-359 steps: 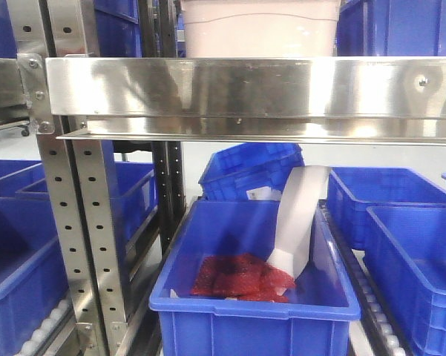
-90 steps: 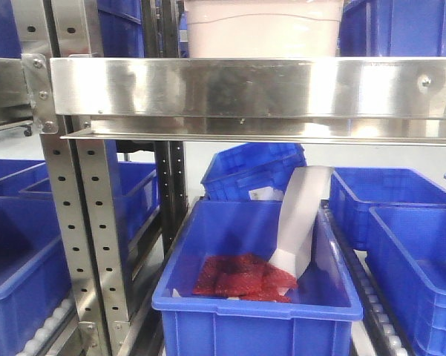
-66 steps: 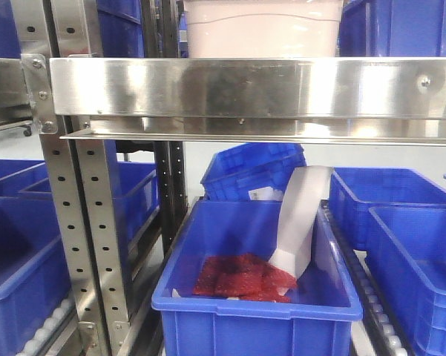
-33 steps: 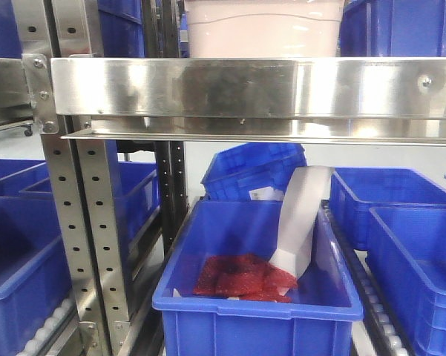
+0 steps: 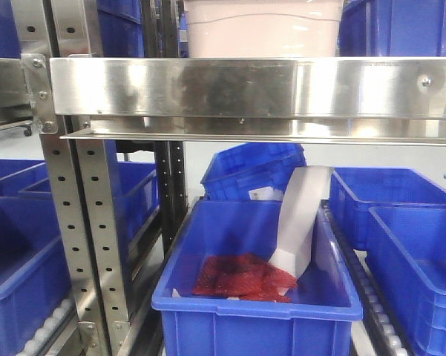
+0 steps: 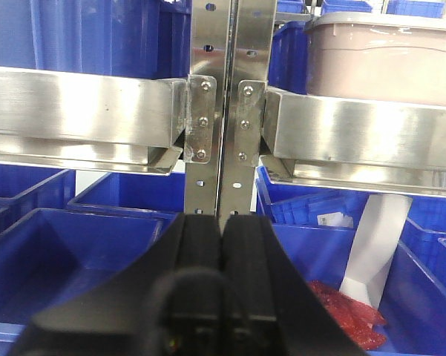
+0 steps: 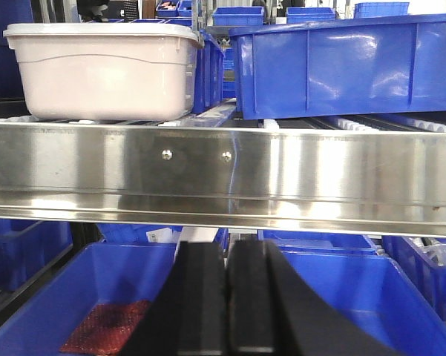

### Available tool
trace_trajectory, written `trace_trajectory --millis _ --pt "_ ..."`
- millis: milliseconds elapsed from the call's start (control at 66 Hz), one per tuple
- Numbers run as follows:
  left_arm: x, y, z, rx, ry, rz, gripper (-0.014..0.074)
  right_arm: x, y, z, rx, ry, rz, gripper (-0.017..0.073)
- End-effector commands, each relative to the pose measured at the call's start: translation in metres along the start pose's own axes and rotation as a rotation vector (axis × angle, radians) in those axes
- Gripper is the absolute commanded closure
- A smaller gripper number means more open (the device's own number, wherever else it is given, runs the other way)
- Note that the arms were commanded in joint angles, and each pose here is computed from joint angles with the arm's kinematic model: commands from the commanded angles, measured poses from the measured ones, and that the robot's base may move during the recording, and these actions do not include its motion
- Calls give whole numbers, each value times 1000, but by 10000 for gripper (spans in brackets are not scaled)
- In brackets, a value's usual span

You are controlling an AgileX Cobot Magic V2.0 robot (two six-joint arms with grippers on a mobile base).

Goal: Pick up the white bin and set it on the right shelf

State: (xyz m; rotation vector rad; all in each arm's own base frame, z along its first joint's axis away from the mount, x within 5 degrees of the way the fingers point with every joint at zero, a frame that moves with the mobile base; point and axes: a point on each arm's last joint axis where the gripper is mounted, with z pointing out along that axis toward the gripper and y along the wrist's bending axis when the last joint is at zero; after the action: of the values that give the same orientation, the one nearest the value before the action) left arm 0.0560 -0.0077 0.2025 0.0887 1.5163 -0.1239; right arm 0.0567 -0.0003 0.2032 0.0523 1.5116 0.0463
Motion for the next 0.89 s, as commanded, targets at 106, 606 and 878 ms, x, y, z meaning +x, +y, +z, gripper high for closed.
trace_trajectory --millis 106,606,878 --pt "-8 0 -1 -5 -91 -4 710 -10 0 -2 -2 -115 -7 494" --pt "-8 0 -1 -5 -91 -4 710 -10 0 -2 -2 -115 -7 494" --pt "-8 0 -1 -5 -91 -4 710 -10 0 -2 -2 -115 -7 494"
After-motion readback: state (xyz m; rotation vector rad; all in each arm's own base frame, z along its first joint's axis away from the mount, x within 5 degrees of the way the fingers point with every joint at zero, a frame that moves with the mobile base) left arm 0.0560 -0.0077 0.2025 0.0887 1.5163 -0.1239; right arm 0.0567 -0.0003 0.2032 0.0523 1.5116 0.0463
